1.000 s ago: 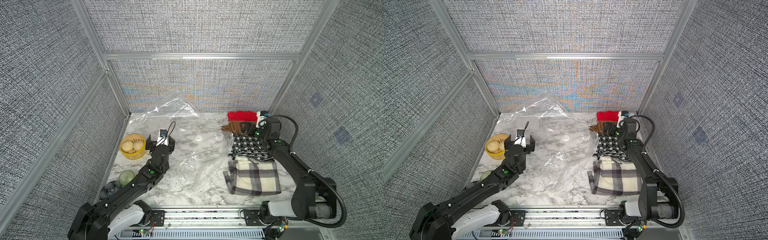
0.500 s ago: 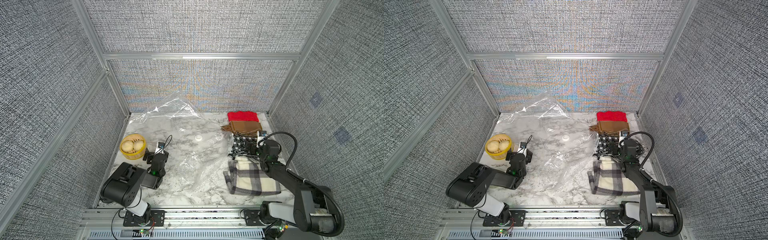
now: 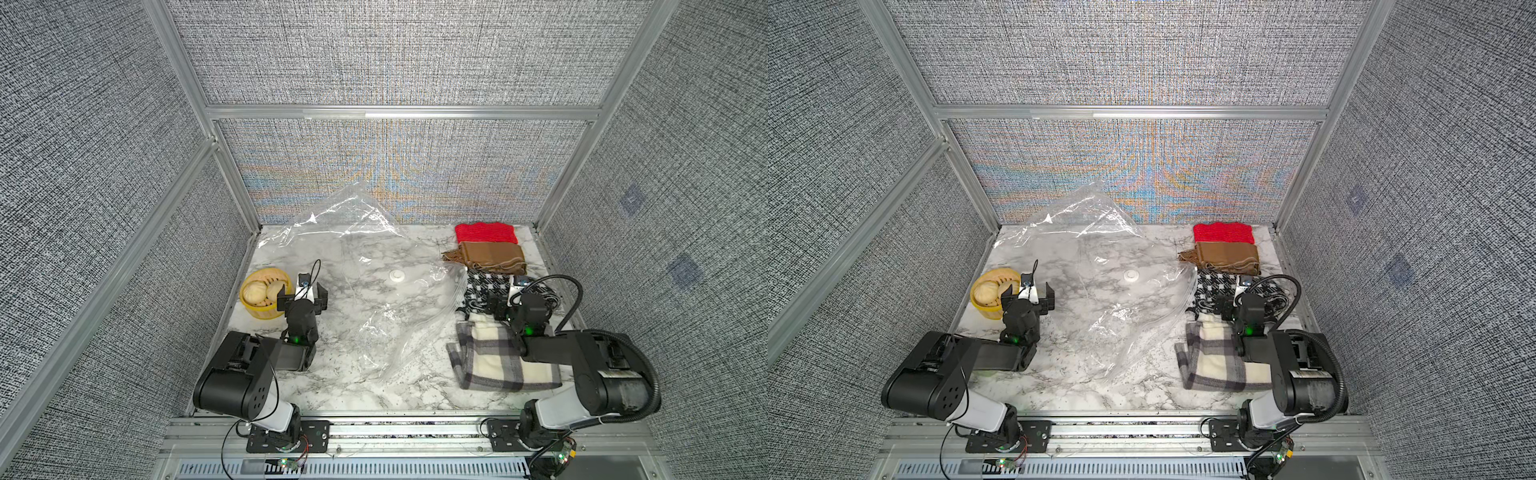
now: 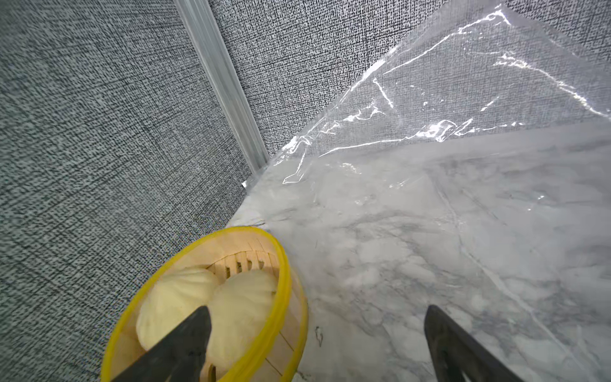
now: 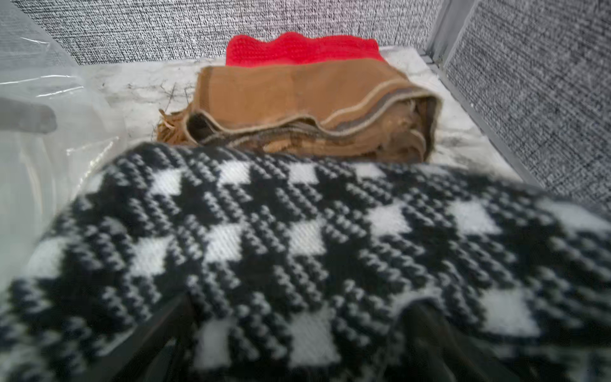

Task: Take the scarf out of the vacuum bag
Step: Reset both arms

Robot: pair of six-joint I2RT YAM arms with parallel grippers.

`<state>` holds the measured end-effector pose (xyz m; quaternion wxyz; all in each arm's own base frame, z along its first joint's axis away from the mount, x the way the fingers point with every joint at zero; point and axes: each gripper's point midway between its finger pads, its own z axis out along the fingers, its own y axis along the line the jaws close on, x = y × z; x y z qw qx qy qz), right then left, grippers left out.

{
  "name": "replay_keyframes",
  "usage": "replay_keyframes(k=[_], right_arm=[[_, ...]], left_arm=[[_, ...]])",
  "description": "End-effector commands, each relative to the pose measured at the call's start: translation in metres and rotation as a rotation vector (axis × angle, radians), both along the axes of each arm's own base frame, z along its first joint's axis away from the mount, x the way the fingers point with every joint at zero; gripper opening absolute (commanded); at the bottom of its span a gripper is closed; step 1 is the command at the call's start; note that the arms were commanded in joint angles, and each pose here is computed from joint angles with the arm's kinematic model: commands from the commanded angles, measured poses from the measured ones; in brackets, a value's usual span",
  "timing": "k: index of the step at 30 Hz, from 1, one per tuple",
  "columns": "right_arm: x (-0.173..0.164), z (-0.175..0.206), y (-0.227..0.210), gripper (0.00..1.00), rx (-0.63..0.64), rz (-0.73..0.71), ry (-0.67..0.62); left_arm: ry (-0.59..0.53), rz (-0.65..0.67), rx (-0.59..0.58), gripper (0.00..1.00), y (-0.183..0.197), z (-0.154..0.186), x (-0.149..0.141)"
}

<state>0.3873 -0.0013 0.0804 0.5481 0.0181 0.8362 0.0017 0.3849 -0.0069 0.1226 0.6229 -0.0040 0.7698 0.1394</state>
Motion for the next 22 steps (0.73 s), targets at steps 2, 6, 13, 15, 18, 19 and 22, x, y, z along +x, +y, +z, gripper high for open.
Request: replay_keyframes(k=[2, 6, 13, 15, 18, 19, 22], right_arm=[[0.0063, 0.0074, 0.0010, 0.99, -0.058, -0.012, -0.028], [0.0064, 0.0071, 0.0018, 0.99, -0.071, -0.017, -0.025], [0.0061, 0.0079, 0.0022, 0.99, -0.077, -0.021, -0.026], [0.0066, 0.0085, 0.0035, 0.99, -0.080, -0.014, -0.028], [0.0070, 0.0071, 0.0036, 0.99, -0.081, -0.015, -0.020], [0.0092, 0.0058, 0.0029, 0.99, -0.079, -0.021, -0.010], [0.0069, 0.0080, 0.0030, 0.99, -0.073, -0.014, -0.027]], left_arm=[[0.116, -0.061, -0.119, 0.99, -0.0011, -0.0242, 0.0106], [0.093, -0.059, -0.115, 0.99, -0.0001, -0.0218, 0.0120], [0.093, -0.059, -0.118, 0.99, -0.0003, -0.0213, 0.0111], [0.092, -0.058, -0.119, 0.99, 0.0000, -0.0209, 0.0112], [0.092, -0.058, -0.119, 0.99, -0.0003, -0.0209, 0.0114], [0.093, -0.057, -0.118, 0.99, -0.0001, -0.0214, 0.0111], [0.092, -0.057, -0.119, 0.99, 0.0001, -0.0210, 0.0111]])
